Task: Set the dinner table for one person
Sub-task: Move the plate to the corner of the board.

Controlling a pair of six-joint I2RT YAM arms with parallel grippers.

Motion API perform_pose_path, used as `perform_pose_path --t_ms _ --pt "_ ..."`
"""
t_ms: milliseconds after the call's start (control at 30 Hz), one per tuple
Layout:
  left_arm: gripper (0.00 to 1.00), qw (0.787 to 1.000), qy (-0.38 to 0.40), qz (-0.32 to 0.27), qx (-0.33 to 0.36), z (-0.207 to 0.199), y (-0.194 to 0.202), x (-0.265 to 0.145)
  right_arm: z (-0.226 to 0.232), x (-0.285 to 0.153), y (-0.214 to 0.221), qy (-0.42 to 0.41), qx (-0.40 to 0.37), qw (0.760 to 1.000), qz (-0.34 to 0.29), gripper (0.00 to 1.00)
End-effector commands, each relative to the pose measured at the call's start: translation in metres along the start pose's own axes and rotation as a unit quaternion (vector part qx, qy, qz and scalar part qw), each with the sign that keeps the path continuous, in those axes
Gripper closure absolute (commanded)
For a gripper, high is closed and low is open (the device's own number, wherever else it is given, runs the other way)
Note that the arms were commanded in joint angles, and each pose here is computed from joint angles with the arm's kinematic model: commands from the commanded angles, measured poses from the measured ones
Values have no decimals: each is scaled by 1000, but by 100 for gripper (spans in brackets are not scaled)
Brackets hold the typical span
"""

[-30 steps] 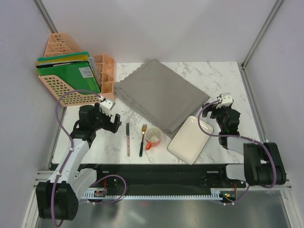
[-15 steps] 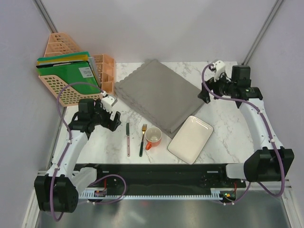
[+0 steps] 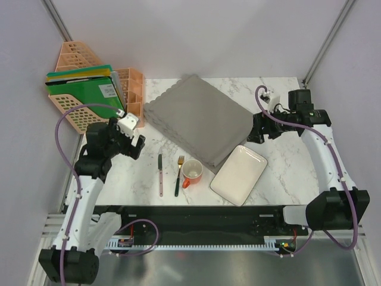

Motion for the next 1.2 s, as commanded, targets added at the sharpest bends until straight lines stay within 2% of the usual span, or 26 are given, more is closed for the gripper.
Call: perform_pose_path --t_ms 0,100,167,233,300,333,500,633,733,967,1100,1167 --pt "0 988 -143 -57 7 37 -21 -20 -24 1 18 67 -3 997 44 8" --pt "0 986 -163 -32 6 42 -12 -22 -34 -5 34 116 -30 991 61 11" --pt "0 988 -155 -13 9 40 -5 -19 -30 -10 54 116 -53 986 106 14" --pt "0 989 -148 -2 7 39 2 -15 -22 -11 80 95 -58 981 159 43" --pt "0 991 -133 2 3 33 9 -10 -22 -11 97 100 -64 974 193 93" --pt "0 992 -128 1 1 31 10 -9 -21 -9 115 93 -58 969 220 100" --pt "0 995 -99 17 -23 24 24 8 -11 7 143 78 -83 954 277 100" --pt "0 995 -87 19 -37 24 20 15 -16 21 125 88 -90 954 270 100" --pt "0 996 -83 4 -44 23 11 13 -17 40 118 63 -75 958 269 100" --pt "0 995 -95 4 -32 28 7 9 -31 96 138 34 -40 947 316 100" --pt "0 995 -98 8 -26 28 11 8 -31 114 148 16 -18 947 319 100" --pt "0 995 -99 10 -17 28 13 7 -38 120 150 32 -16 948 315 100"
Point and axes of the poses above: each gripper's point midway between its finger pads, its own x axis out along the fingers, its own z axis along the line the jaws close on, y = z × x, the point moved 3 cm from there along -x, back along the fingers
